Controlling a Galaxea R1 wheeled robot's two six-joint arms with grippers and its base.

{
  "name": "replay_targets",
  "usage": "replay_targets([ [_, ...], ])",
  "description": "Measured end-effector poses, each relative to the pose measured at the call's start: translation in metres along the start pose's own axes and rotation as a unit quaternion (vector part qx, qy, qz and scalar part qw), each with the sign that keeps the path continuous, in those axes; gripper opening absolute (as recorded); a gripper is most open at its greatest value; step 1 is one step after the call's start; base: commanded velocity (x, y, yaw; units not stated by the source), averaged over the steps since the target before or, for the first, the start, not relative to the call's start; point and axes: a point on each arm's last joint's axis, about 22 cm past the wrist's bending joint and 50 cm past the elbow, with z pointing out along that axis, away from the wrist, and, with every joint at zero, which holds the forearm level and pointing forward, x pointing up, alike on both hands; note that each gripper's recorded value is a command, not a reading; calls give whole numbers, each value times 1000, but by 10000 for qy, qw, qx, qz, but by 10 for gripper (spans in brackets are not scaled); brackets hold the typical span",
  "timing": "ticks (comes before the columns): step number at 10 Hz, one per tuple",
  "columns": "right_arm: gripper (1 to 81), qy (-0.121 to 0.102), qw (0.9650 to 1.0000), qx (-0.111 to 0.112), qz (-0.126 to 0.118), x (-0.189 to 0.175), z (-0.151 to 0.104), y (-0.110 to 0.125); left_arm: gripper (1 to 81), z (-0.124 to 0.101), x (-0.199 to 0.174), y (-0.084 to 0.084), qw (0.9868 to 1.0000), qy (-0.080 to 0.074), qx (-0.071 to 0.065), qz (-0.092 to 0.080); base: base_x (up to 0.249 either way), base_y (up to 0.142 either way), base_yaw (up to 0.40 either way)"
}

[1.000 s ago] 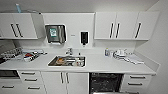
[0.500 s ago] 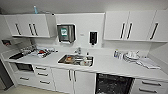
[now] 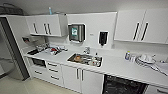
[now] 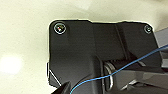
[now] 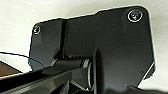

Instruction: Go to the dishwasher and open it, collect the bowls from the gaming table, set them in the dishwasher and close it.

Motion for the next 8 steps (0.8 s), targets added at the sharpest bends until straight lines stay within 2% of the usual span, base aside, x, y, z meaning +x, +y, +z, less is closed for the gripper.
replay_targets([
  [3,811,29,10000,18,0,3,0,-1,811,0,5,0,10000,56,6,4,0,0,299],
  [4,811,83,10000,56,-1,6,-1,0,811,0,1,0,10000,32,4,4,0,0,299],
  [5,811,89,9999,142,5,4,-2,-3,811,-1,1,-3,10000,18,20,7,0,0,299],
  [7,811,119,9988,474,17,6,-6,-20,811,-3,1,-12,10000,19,65,17,0,0,299],
  [8,811,146,9980,608,27,6,-9,-26,811,-4,2,-11,10000,19,46,16,0,0,300],
])
